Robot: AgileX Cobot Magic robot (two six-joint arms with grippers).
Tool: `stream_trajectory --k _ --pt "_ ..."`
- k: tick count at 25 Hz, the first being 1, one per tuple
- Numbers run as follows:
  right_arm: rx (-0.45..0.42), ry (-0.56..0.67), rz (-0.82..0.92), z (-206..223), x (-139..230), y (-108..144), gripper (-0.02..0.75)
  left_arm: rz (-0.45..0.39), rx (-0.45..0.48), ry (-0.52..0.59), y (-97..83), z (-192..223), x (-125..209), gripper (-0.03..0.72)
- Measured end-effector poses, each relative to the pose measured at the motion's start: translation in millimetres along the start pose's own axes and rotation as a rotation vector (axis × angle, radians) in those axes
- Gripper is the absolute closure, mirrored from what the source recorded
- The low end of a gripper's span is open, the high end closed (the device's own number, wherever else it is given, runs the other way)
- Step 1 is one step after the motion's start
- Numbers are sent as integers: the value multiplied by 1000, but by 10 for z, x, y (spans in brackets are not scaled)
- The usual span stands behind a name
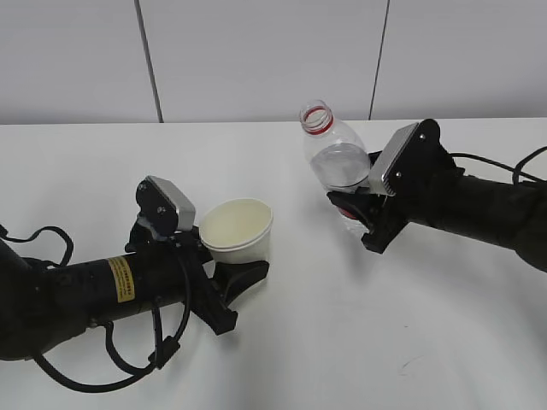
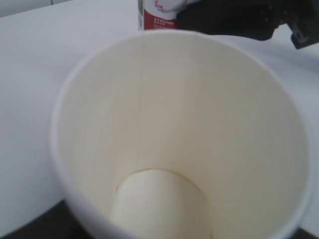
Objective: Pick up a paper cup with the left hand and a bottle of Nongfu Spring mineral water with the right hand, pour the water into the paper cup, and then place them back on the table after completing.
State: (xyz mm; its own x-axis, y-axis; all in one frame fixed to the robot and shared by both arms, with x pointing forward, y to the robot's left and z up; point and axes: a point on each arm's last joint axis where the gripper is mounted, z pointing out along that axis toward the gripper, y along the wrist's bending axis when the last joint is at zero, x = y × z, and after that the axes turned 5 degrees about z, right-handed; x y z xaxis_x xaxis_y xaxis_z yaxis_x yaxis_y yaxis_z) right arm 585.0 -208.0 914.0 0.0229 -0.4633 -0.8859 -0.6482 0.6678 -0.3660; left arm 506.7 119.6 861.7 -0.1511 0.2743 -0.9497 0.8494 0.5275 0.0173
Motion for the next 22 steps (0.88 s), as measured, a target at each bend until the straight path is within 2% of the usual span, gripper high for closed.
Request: stream_trajectory --k 11,18,22 --pt "-4 -5 -188 -12 -29 -3 274 15 28 4 -26 0 4 314" --pt "8 20 -280 47 -72 -83 274 21 57 9 -52 -1 8 316" --pt "-14 52 -352 98 -96 -34 274 26 65 3 -59 -1 3 316"
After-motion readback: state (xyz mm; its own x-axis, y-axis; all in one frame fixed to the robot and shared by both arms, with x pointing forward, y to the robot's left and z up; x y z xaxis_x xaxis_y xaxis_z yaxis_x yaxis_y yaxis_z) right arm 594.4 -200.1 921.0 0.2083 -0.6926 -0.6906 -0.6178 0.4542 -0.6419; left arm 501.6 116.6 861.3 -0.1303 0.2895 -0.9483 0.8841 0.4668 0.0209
